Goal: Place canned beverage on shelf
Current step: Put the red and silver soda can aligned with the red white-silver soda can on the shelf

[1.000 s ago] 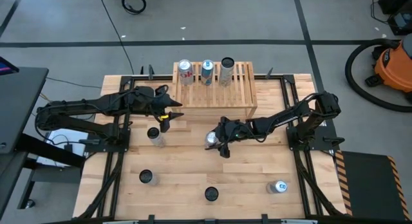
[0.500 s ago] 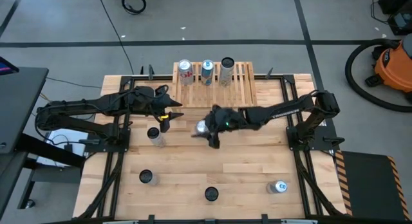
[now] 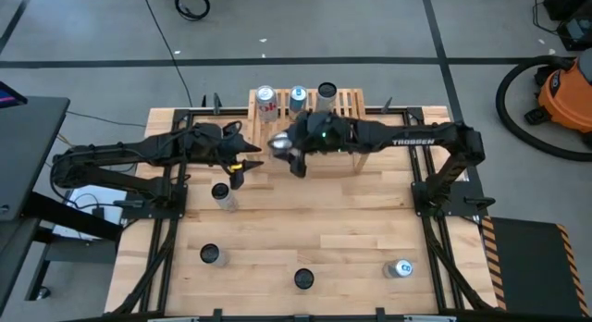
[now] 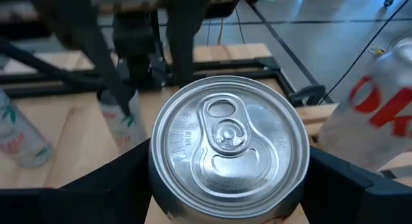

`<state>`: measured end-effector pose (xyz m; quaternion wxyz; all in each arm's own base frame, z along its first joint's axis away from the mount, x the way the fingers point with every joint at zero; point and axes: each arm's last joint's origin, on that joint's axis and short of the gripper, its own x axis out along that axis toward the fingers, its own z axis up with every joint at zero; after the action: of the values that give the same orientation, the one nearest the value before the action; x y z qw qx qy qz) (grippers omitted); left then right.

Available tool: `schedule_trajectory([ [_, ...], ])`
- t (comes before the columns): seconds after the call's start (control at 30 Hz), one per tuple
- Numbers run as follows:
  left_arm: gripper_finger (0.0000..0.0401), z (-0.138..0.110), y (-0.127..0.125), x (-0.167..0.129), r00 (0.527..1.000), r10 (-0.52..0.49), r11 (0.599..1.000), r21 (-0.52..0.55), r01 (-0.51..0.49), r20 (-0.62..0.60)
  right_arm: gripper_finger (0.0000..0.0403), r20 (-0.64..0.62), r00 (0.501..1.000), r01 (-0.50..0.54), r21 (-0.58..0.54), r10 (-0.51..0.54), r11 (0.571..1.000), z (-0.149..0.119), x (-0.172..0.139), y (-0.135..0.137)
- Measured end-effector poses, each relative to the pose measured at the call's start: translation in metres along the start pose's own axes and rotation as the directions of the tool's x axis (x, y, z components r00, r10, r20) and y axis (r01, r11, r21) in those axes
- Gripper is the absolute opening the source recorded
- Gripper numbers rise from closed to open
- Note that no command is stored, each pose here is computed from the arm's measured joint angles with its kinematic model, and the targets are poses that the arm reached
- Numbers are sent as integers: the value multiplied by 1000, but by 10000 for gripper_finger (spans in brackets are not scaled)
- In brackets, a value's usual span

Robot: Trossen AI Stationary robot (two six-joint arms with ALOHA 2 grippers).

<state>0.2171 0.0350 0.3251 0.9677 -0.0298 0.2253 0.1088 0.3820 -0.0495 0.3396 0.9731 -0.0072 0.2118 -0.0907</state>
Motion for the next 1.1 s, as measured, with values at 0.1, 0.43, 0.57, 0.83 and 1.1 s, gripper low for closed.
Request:
schedule_trajectory([
  [0.1, 192, 1, 5, 0, 1000, 19, 1000, -10, -19, 3, 312, 30, 999, 18, 23, -19, 1000, 8, -2, -15],
  [0.43, 192, 1, 18, 0, 999, 54, 998, -38, -54, -1, 312, 123, 992, -7, 79, -3, 997, 35, -9, -36],
  [0.57, 192, 1, 21, -2, 998, 66, 997, -44, -65, 3, 312, 88, 996, -31, 85, 23, 996, 43, 1, -36],
  [0.83, 192, -4, 20, -5, 998, 21, 999, -43, -24, -51, 314, -41, 998, -50, 95, 54, 994, 44, 35, -39],
  [1.1, 192, -7, 19, -7, 997, 19, 999, -42, -22, -74, 316, -110, 993, -34, 90, 44, 995, 36, 50, -46],
])
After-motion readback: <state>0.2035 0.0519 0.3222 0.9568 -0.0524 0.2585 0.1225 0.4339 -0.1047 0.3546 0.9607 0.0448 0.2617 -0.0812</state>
